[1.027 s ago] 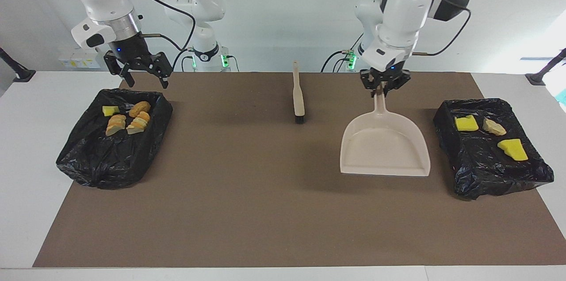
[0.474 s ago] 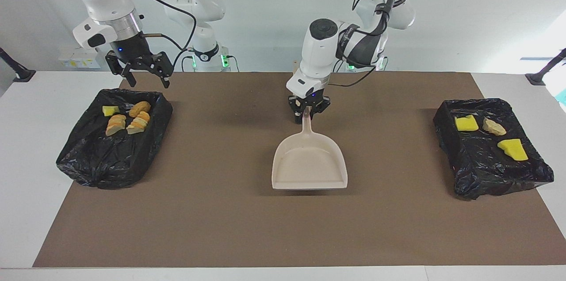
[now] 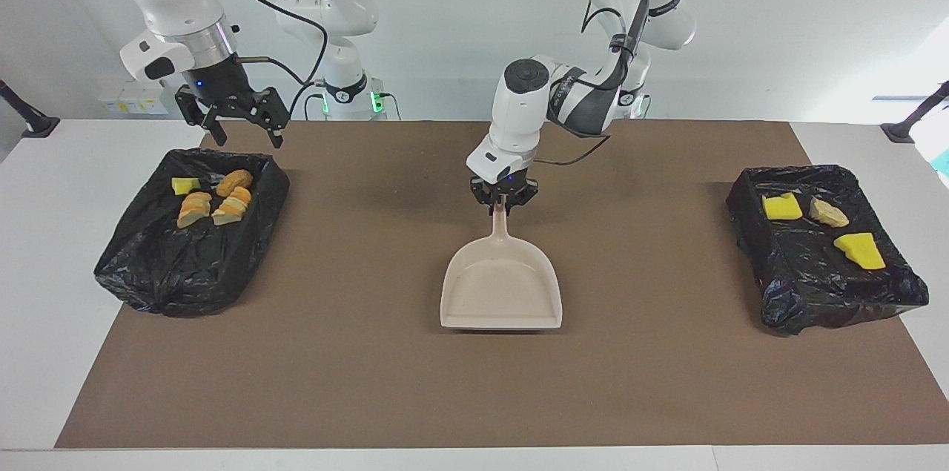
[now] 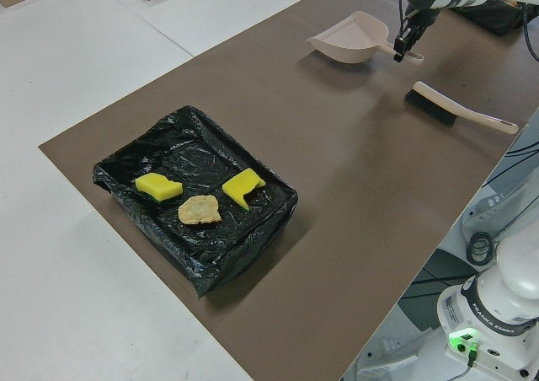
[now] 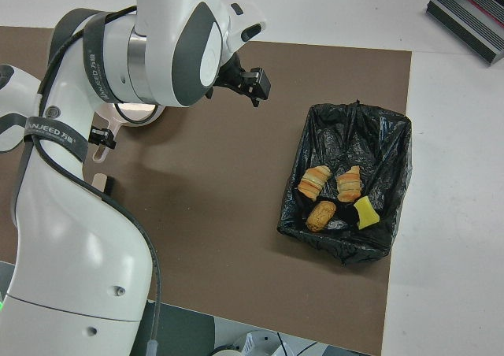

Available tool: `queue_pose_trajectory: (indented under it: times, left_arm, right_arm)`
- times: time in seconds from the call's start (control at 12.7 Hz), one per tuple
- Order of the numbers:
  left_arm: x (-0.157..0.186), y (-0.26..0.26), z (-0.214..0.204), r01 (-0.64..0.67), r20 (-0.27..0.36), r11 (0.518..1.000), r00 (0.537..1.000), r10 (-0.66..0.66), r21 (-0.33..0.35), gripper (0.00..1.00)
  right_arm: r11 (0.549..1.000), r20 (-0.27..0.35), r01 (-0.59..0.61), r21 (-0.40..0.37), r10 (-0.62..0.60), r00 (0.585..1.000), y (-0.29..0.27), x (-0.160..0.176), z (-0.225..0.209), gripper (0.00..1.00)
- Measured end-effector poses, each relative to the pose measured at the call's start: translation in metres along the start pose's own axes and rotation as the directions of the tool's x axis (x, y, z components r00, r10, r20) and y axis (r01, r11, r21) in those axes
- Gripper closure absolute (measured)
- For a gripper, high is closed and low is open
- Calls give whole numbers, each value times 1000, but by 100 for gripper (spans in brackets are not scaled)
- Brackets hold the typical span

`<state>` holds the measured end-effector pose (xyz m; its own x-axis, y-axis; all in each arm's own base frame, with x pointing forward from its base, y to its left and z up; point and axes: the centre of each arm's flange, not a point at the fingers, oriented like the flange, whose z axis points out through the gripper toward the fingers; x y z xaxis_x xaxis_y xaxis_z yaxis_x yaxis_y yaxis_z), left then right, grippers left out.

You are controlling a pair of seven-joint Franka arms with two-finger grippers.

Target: Sweep and dump trash in bin

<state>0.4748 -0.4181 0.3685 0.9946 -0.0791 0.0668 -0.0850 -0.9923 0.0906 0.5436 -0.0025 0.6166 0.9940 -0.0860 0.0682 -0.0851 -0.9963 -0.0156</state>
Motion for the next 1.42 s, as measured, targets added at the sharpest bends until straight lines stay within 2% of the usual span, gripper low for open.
queue_pose_trajectory:
  times: [0.16,0.39,0.55,0.79,0.87,1.18,1.42]
  left_arm:
    - [-1,5,19,-10,3,1000,1000,10,-1,69]
    - [1,4,21,-16,-4,1000,1000,16,-4,69]
    - [6,0,19,-31,-14,1000,999,31,-6,49]
    - [21,-16,6,-1,-32,1000,999,1,-7,7]
    - [29,-29,-7,21,-35,1000,999,-22,-4,0]
    - [59,-102,-61,54,-41,998,998,-54,14,0]
    - [62,-163,-97,21,37,998,999,-23,59,0]
  right_arm:
    - [1000,0,0,0,0,1000,0,0,0,0]
    - [1000,0,0,0,0,1000,0,0,0,0]
    - [1000,0,0,0,0,1000,0,0,0,0]
    - [1000,0,0,0,0,1000,0,0,0,0]
    - [1000,0,0,0,0,1000,0,0,0,0]
    - [1000,0,0,0,0,1000,0,0,0,0]
    - [1000,0,0,0,0,1000,0,0,0,0]
